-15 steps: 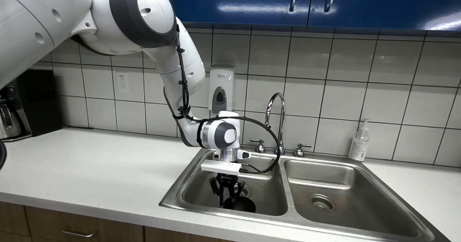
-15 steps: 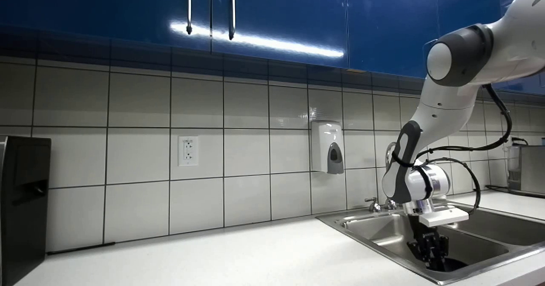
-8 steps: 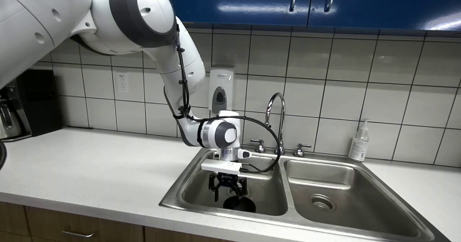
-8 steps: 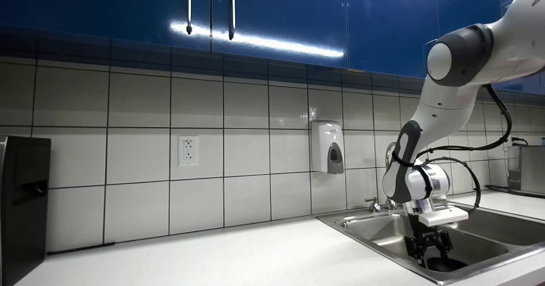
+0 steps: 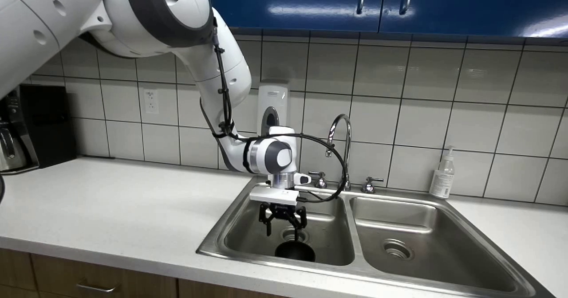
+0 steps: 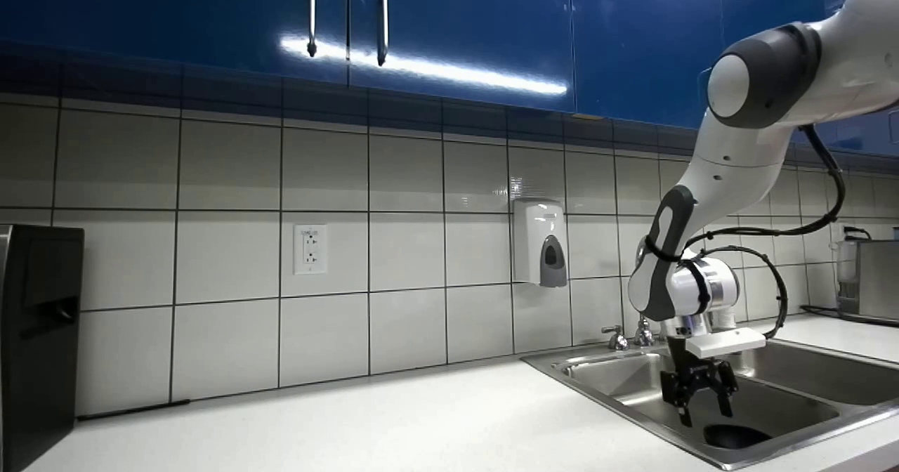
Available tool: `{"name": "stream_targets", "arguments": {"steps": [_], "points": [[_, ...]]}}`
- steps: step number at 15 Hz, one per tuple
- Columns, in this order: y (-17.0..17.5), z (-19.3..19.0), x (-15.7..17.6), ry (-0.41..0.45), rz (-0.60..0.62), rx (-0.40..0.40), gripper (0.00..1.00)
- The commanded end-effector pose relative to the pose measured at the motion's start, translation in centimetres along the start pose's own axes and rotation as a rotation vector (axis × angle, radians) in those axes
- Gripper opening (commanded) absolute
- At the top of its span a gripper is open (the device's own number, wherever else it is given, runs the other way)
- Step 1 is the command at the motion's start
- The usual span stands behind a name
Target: Put the bowl in the sink
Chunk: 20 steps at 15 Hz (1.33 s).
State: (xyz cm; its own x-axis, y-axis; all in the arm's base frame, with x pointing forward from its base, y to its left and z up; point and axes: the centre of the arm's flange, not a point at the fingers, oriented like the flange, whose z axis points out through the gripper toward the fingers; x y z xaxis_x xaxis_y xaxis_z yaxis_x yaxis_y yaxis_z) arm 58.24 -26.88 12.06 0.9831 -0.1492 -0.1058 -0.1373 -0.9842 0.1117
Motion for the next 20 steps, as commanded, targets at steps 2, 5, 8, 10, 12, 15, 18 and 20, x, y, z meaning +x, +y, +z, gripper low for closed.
{"name": "stream_targets", "arguments": {"steps": [2,5,8,10,12,15,18,20], "points": [[-1.6,-4.2,-2.3,0.057,-0.007,-0.011,1.00],[-3.0,-6.4,-3.8,0.084,-0.023,0.005,1.00],[-4.6,-8.9,-5.7,0.120,-0.043,0.014,1.00],[-5.7,-10.6,-7.2,0.153,-0.059,0.014,1.00],[-6.8,-12.1,-8.8,0.186,-0.076,0.021,1.00],[-8.5,-14.2,-11.2,0.239,-0.103,0.042,1.00],[-10.3,-15.9,-13.7,0.294,-0.133,0.067,1.00],[-11.4,-16.9,-15.4,0.324,-0.149,0.080,1.00]]}}
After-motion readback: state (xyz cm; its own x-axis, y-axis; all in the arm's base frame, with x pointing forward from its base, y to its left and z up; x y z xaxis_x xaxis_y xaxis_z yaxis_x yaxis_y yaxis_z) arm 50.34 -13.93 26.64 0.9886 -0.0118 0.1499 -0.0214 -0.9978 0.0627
